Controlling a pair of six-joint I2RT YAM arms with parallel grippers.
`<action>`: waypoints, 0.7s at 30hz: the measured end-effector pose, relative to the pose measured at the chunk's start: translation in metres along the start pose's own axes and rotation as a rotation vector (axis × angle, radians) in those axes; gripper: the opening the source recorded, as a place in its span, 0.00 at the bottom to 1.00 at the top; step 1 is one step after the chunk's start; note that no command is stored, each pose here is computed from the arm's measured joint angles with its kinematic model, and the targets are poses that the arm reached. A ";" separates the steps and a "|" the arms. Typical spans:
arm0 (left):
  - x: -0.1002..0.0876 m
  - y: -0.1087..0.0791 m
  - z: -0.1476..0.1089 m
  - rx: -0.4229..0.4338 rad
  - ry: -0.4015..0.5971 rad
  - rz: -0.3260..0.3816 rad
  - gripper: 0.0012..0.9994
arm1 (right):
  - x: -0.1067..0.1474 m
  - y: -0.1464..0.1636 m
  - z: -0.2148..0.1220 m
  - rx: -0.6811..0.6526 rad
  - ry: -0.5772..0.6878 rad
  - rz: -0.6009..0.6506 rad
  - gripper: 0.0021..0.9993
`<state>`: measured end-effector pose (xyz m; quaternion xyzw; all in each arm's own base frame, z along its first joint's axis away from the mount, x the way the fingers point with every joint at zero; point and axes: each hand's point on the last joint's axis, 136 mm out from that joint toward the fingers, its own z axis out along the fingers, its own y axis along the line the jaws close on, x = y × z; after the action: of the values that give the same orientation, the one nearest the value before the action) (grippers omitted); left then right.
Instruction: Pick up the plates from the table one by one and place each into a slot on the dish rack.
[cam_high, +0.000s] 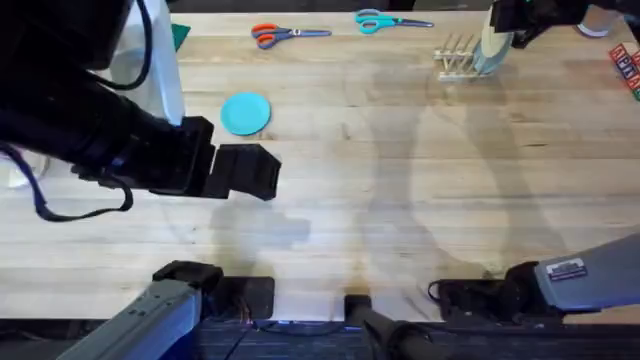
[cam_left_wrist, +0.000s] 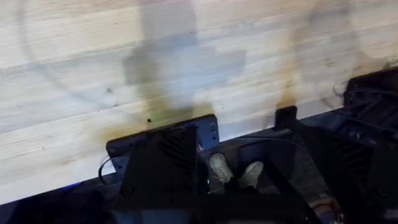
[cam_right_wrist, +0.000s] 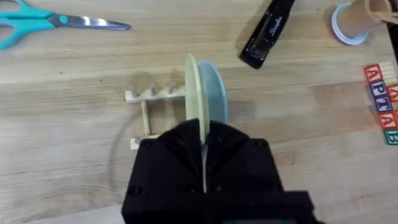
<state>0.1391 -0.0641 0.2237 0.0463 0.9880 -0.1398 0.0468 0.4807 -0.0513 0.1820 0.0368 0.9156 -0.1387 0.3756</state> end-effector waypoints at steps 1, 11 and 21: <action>0.000 0.000 0.000 0.000 0.000 0.000 0.99 | -0.001 0.001 0.000 -0.004 -0.003 0.001 0.03; 0.000 0.000 0.000 0.000 0.000 0.000 0.99 | 0.005 0.007 0.013 -0.022 0.014 -0.003 0.03; 0.000 0.000 0.000 0.000 0.000 0.000 0.99 | 0.011 0.007 0.026 -0.017 0.032 -0.002 0.03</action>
<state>0.1391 -0.0641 0.2237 0.0463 0.9880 -0.1398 0.0466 0.4912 -0.0523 0.1552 0.0349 0.9227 -0.1305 0.3610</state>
